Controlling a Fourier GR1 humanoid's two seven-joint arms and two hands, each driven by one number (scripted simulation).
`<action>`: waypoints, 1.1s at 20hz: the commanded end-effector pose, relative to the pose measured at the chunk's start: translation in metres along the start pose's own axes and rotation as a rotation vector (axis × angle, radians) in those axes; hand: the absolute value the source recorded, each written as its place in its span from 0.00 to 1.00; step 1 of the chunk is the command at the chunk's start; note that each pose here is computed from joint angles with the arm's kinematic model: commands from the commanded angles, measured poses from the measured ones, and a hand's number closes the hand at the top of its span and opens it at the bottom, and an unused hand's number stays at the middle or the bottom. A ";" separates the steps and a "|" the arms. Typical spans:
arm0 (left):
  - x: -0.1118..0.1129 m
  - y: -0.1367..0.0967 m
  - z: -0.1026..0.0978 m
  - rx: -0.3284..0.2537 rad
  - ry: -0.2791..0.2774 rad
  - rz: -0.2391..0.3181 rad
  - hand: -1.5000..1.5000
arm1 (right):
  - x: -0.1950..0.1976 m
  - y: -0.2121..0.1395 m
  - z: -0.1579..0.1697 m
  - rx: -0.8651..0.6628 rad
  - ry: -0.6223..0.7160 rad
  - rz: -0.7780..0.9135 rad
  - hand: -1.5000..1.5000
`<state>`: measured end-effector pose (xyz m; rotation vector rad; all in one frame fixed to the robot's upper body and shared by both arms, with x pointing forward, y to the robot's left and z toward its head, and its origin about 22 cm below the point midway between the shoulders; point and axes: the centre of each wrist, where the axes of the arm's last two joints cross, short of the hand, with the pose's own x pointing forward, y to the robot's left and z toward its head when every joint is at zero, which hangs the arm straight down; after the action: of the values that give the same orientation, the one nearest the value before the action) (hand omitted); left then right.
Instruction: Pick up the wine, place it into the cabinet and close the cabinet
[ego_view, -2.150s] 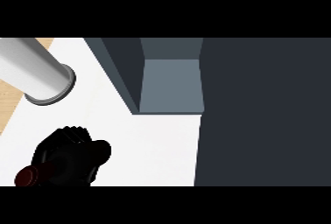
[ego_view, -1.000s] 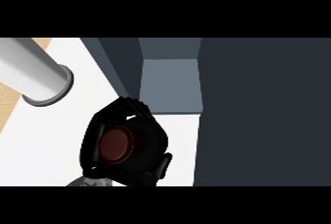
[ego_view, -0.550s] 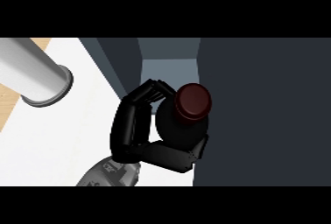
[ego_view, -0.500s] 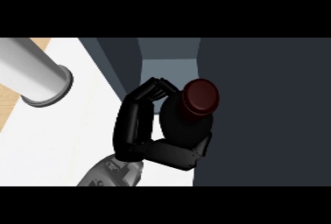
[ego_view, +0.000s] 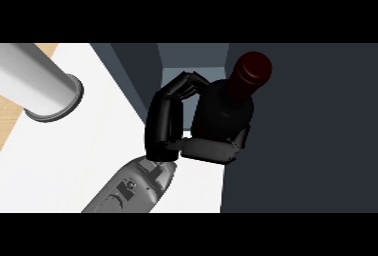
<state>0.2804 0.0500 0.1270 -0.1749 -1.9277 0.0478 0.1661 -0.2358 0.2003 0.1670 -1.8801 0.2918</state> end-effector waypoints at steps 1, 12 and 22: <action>-0.015 -0.013 -0.009 0.017 0.004 -0.014 1.00 | 0.020 -0.001 0.022 0.058 -0.050 -0.034 0.00; -0.048 0.000 0.008 0.086 0.014 0.047 1.00 | 0.006 0.004 0.011 0.031 -0.056 -0.039 0.00; -0.083 0.017 0.002 0.089 0.028 -0.124 1.00 | 0.032 0.010 0.035 0.047 -0.068 -0.034 0.00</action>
<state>0.3040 0.0519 0.0545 -0.0375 -1.9019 0.0777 0.1659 -0.2336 0.2009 0.1914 -1.8745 0.2920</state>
